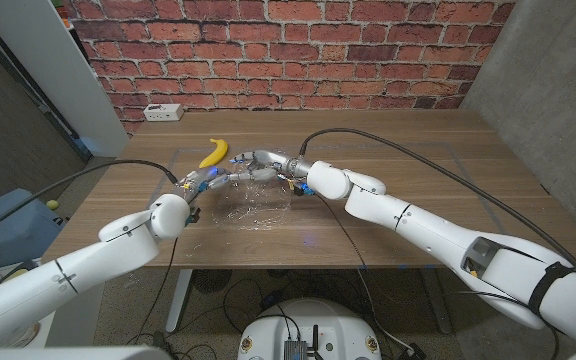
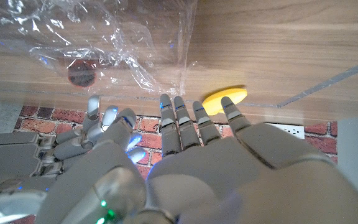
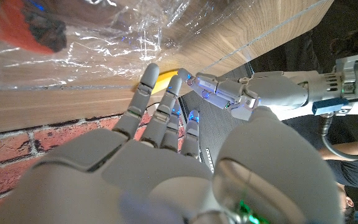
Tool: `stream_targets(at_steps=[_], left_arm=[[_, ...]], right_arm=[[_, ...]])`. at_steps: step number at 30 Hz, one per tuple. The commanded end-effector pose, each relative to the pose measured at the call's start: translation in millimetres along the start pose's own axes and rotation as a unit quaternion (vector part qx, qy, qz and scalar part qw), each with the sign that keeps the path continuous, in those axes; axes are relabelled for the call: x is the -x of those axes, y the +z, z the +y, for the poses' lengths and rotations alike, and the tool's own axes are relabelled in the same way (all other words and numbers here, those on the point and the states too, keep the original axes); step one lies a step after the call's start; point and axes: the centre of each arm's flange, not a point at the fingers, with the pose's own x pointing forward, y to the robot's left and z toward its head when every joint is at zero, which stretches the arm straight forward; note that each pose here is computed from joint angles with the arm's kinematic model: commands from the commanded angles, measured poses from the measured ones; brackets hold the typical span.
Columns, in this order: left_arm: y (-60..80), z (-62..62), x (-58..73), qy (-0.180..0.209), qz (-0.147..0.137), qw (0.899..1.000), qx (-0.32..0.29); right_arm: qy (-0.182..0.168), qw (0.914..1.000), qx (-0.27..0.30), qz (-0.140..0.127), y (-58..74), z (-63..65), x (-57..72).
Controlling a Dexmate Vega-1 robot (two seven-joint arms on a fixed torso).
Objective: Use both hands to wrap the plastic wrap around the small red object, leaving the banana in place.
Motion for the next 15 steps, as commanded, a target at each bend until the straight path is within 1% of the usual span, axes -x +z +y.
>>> stream_targets(at_steps=[1, 4, 8, 15], left_arm=[[7.5, 5.9, 25.7, 0.091, -0.018, 0.996, -0.018], [9.3, 5.1, 28.1, 0.101, -0.021, 0.994, -0.027], [13.6, 1.9, 28.6, 0.097, -0.028, 0.994, -0.039], [24.7, -1.1, 26.0, 0.078, -0.045, 0.994, -0.061]], right_arm=[[-0.044, 0.9976, -0.054, -0.001, -12.5, -11.5, 19.7], [-0.062, 0.9958, -0.066, 0.003, -17.4, -14.4, 27.4], [-0.076, 0.9946, -0.067, 0.023, -25.6, -16.1, 39.8], [-0.063, 0.9941, -0.058, 0.066, -38.9, -15.3, 60.9]])
